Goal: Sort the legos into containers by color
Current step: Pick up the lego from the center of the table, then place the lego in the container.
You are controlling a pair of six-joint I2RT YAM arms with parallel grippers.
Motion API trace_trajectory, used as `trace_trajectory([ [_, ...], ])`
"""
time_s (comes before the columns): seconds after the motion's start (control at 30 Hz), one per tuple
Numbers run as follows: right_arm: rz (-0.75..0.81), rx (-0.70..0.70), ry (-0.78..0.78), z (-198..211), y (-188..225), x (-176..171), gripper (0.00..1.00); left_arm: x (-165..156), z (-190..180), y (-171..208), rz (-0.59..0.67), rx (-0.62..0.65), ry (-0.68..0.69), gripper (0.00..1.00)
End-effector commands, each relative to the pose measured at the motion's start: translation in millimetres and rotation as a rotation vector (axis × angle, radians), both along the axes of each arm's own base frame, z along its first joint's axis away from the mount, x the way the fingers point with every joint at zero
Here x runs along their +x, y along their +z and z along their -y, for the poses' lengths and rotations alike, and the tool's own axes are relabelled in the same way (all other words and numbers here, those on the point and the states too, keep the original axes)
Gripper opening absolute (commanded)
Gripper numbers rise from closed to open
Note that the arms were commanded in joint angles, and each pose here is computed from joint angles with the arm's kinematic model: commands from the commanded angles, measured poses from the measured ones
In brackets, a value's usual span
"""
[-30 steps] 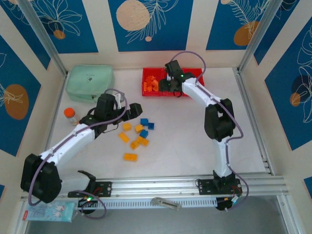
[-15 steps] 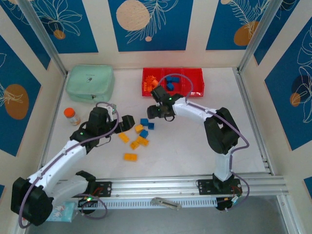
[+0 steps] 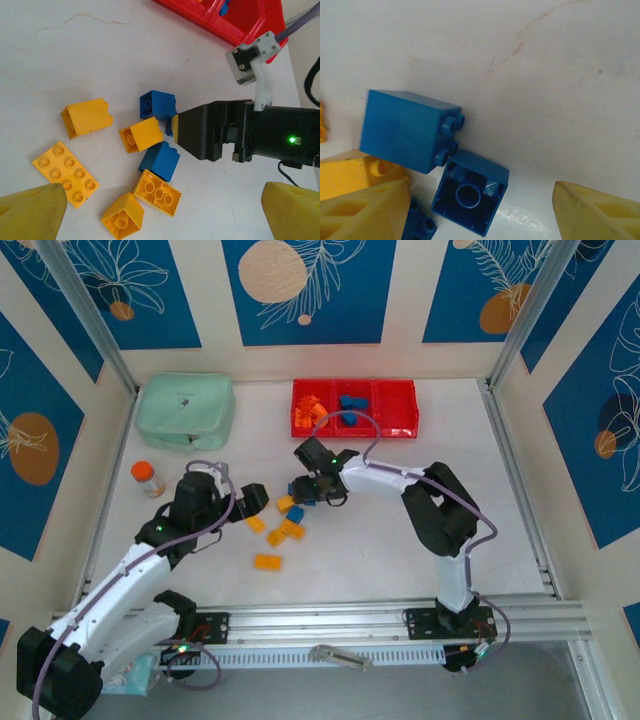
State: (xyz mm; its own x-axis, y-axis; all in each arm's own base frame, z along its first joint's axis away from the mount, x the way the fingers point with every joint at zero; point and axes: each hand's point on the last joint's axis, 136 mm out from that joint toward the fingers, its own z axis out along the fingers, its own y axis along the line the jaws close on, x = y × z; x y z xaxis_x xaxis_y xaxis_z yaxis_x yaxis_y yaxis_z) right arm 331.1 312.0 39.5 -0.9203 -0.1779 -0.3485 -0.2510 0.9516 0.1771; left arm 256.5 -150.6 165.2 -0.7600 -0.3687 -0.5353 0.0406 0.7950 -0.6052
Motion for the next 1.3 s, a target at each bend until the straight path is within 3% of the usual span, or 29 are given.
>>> trace_trajectory([
  [0.0,-0.015,0.003,-0.017,-4.5,-6.6,1.2,0.71,1.5,-5.3,-4.5,-0.014,0.022,0.015,0.99],
  [0.2,-0.022,-0.03,-0.06,9.0,-14.6,4.7,0.64,4.1,-2.4,-4.5,-0.018,0.022,0.005,0.99],
  [0.43,-0.005,-0.058,-0.034,12.5,-17.9,8.2,0.44,3.4,-1.1,-5.6,-0.023,0.012,0.002,0.99],
  [0.77,0.127,-0.035,-0.038,23.8,36.7,30.4,0.34,7.1,5.9,3.7,-0.006,-0.009,-0.025,0.99],
  [1.0,0.236,-0.054,-0.113,58.3,72.5,78.5,0.33,19.3,26.9,5.4,-0.026,-0.043,-0.1,0.99],
  [1.27,0.36,-0.087,-0.203,98.5,92.6,166.6,0.33,44.6,46.2,6.5,-0.028,-0.059,-0.144,0.99],
])
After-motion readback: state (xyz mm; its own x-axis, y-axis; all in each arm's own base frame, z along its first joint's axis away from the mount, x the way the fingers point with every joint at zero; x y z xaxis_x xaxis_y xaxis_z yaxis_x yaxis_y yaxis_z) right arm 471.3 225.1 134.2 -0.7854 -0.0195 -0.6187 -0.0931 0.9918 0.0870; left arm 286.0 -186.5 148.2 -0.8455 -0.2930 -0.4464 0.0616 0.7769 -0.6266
